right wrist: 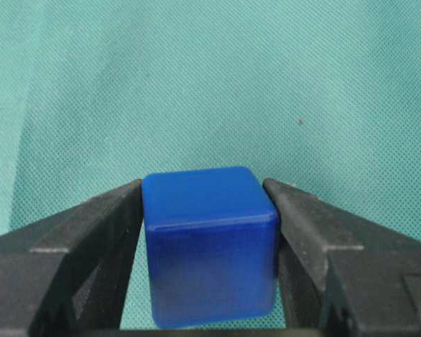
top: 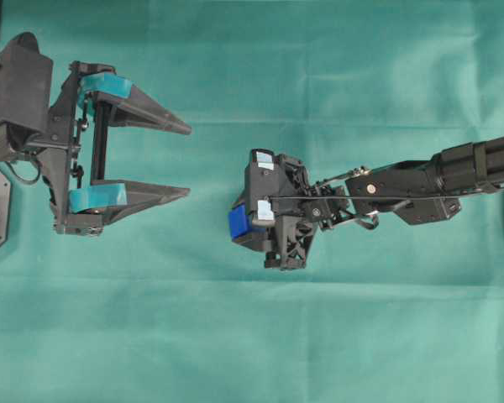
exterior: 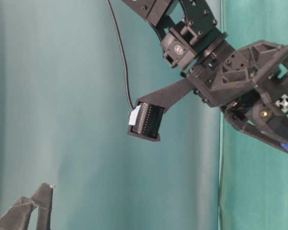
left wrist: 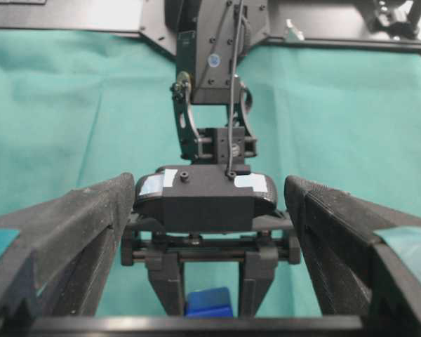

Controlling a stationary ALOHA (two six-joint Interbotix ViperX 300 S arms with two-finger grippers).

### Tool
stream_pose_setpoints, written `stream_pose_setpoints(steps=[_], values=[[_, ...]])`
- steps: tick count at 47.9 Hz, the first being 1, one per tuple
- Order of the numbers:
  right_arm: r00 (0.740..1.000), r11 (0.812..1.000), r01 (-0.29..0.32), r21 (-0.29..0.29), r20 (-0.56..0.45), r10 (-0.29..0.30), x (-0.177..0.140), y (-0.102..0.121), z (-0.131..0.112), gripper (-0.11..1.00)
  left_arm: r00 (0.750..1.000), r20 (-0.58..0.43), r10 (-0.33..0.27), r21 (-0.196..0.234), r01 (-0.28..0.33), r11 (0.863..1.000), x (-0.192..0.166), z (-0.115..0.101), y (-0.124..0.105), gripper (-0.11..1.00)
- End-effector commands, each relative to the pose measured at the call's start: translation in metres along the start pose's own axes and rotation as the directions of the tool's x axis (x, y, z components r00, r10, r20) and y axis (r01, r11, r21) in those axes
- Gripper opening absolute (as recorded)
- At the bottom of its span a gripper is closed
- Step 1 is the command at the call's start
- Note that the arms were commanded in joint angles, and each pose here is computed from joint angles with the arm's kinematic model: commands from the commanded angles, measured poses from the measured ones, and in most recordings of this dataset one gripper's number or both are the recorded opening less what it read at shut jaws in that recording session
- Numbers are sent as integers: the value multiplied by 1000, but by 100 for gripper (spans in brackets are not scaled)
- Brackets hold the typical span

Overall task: Handover the blue block to the right arm after grasping it with the left arm, then place it in the designated position.
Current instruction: 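Rotate the right gripper downward and lower the cube to the table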

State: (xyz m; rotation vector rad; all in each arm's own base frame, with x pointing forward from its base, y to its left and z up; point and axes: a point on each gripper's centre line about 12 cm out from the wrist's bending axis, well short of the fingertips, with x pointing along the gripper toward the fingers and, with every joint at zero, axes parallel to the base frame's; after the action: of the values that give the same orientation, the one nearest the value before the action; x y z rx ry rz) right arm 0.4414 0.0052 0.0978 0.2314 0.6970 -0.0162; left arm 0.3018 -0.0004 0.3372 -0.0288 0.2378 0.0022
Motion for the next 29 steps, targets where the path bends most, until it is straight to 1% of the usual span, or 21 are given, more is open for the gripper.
stream_pose_setpoints(steps=[1, 16, 29], values=[[999, 1000, -6, 6, 33, 6, -4, 2, 12, 57, 1000, 26, 2, -2, -2, 1000, -2, 8, 1, 100], [1000, 1000, -3, 21, 30, 2, -4, 1, 11, 57, 1000, 25, 2, -2, -2, 1000, -2, 8, 1, 100], [1000, 1000, -7, 21, 28, 6, -4, 4, 10, 57, 1000, 25, 2, -2, -2, 1000, -2, 8, 1, 100]])
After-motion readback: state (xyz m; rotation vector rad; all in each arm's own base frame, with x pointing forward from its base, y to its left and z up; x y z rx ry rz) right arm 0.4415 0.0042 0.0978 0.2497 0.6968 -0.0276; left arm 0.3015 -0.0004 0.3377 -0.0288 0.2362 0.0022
